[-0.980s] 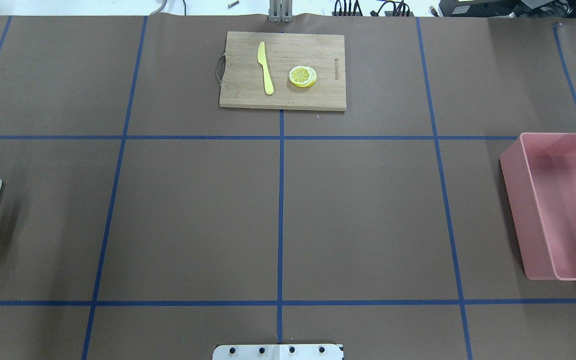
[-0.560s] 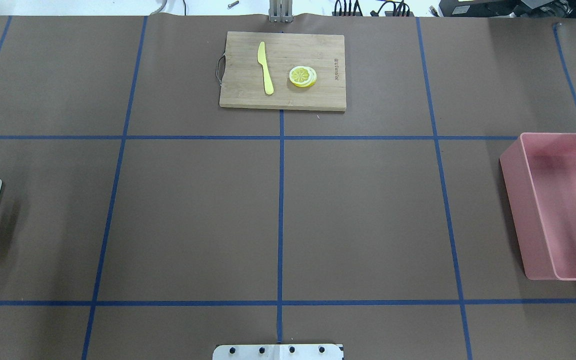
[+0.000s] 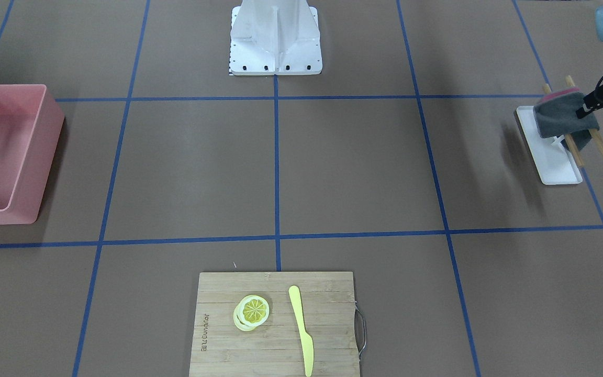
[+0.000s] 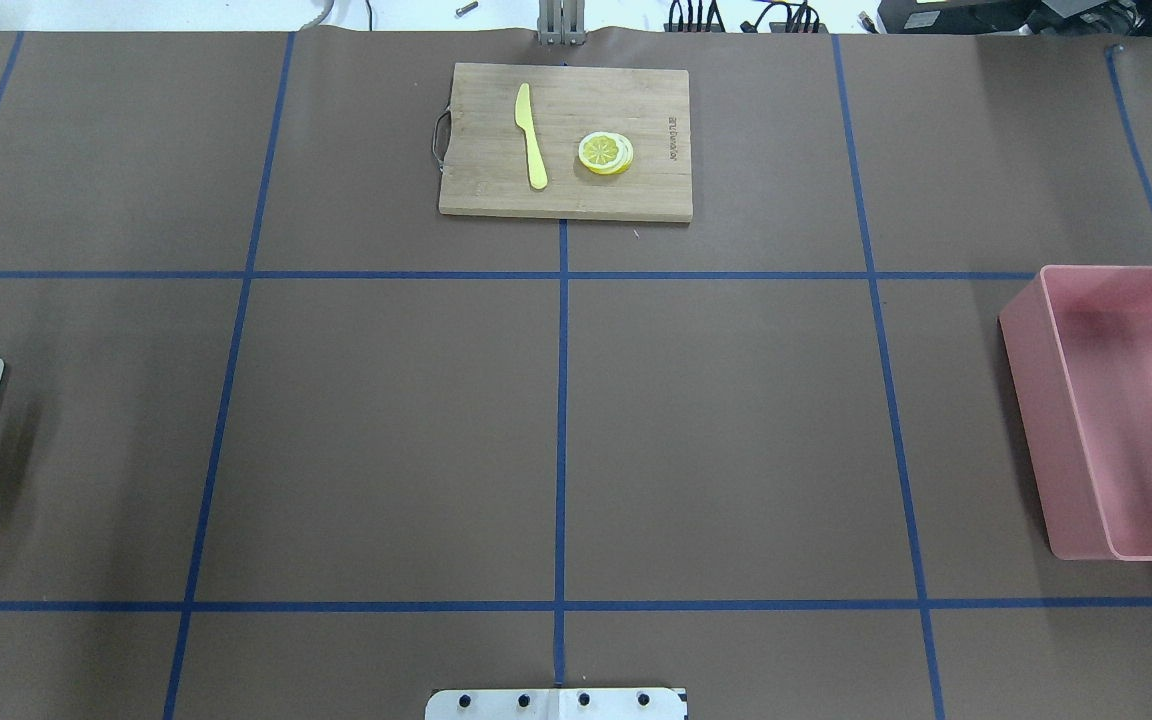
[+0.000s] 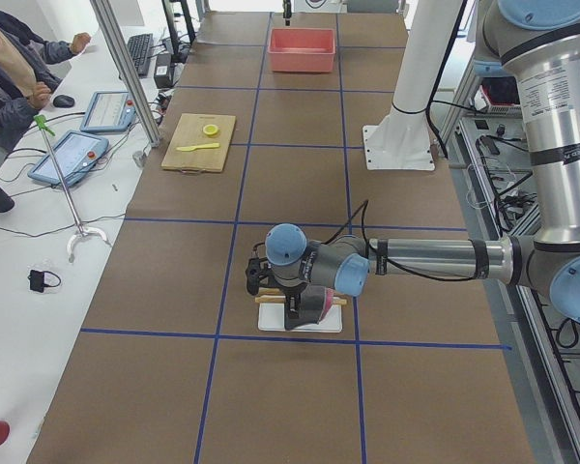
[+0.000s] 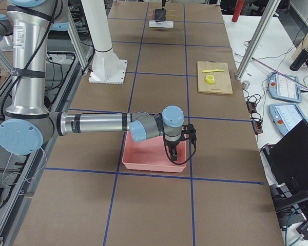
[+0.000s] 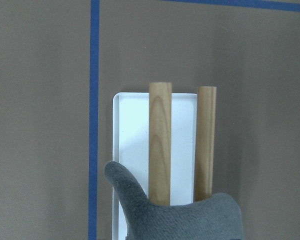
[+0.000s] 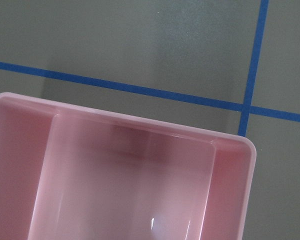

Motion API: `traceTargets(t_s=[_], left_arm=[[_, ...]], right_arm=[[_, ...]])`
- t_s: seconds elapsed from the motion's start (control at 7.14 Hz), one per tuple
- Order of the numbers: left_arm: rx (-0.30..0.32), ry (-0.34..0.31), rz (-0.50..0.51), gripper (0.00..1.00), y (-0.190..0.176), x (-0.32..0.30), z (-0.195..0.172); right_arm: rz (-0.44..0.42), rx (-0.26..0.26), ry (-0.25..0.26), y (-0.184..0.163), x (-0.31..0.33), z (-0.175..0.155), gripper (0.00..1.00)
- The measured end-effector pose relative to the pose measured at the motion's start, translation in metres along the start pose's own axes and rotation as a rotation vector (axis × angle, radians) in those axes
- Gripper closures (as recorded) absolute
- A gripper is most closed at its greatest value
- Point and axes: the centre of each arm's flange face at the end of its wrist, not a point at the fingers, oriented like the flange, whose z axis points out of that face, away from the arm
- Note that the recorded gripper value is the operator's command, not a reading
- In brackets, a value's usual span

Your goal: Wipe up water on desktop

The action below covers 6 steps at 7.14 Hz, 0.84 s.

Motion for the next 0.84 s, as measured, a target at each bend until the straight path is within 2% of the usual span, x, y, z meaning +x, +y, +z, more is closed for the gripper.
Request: traceTargets(t_s=[0.14,0.28,0.42,0.7,0.84], left_arm=[[-0.008,0.006,-0.004,0.21,0.0005,-0.0001,0.0018],[-0.015,0.008,-0.006,0.33,0.0010,-0.0003,0.0037],[-0.019,0.008,-0.009,0.52,0.0013,-0.0010,0.0051],[-0.021,0.009,-0.027,0.83,0.0015,-0.0011,0.0059],[-0.021,0.009,-0.047,0.94,0.0014,-0.0007,0.0059]], right_arm=[[0.000,0.000,0.001,0.0000,0.0000,0.0001,0.00],[-0.001,-0.001,0.001,-0.0001,-0.0004,0.0007,0.00],[-0.002,-0.002,0.001,-0.0004,-0.0008,0.0013,0.00],[-0.004,-0.006,0.000,-0.0006,-0.0023,0.0030,0.00],[-0.006,-0.009,0.000,-0.0007,-0.0035,0.0043,0.00]])
